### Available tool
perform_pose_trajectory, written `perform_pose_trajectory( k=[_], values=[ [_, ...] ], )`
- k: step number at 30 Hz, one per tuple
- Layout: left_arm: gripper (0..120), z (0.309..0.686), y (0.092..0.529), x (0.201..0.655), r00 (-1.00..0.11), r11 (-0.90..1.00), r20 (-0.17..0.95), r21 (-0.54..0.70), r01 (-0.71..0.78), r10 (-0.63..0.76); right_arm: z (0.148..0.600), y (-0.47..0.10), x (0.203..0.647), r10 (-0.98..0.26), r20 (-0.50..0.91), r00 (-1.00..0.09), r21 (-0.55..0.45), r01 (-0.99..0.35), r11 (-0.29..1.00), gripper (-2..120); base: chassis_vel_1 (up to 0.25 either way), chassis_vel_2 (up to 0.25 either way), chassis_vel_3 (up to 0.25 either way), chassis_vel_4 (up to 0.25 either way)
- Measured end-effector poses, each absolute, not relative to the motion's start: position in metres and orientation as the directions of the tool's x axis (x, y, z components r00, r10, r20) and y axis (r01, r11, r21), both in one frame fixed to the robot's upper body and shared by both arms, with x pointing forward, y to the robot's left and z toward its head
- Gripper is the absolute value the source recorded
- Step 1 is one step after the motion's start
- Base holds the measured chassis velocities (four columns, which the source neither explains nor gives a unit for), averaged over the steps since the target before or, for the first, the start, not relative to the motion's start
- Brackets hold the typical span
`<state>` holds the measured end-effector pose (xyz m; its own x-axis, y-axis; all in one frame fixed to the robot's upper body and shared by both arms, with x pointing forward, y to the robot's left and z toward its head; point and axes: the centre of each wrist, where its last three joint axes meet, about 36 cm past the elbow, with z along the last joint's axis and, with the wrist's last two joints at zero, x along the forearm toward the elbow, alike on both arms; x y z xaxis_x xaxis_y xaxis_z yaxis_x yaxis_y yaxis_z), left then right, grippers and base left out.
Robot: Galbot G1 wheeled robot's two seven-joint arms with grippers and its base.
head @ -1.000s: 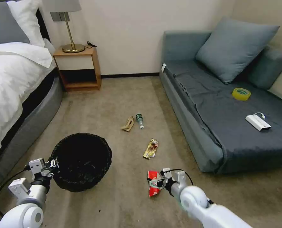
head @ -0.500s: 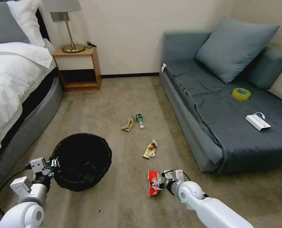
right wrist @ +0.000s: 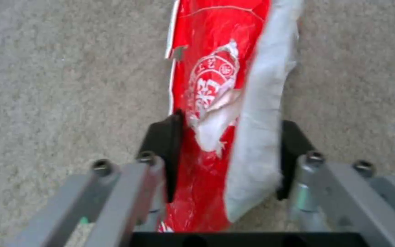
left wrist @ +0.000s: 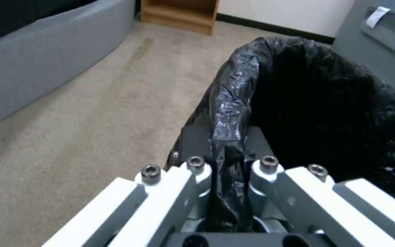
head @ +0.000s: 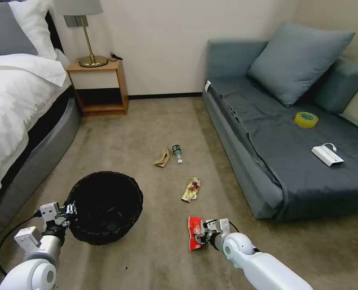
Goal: Pick up the trash bin, then pick up the garbage on the floor and place it into the trash bin.
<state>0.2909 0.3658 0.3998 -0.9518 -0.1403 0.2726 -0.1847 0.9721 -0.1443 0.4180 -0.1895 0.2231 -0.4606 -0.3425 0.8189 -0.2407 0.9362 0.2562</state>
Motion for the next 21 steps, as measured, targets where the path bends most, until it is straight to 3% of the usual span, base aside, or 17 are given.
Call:
perform_pose_trajectory(
  k=[8,15,21],
  values=[
    [5,0.398,0.361,0.288,-0.952,0.972,0.275,-0.152,-0.179,-0.133,0.223,-0.19,0.416,-0.346,0.799,-0.492,0.256,-0.241,0.936,2,0.0,0.0,0.0,0.0],
    [5,0.398,0.358,0.287,-0.953,0.971,0.276,-0.159,-0.175,-0.127,0.234,-0.189,0.417,-0.351,0.749,-0.563,0.248,-0.252,0.935,0,0.0,0.0,0.0,0.0],
    [5,0.395,0.355,0.287,-0.953,0.969,0.282,-0.181,-0.169,-0.113,0.281,-0.201,0.423,-0.362,0.526,-0.77,0.11,-0.361,0.926,0,0.0,0.0,0.0,0.0]
  ],
)
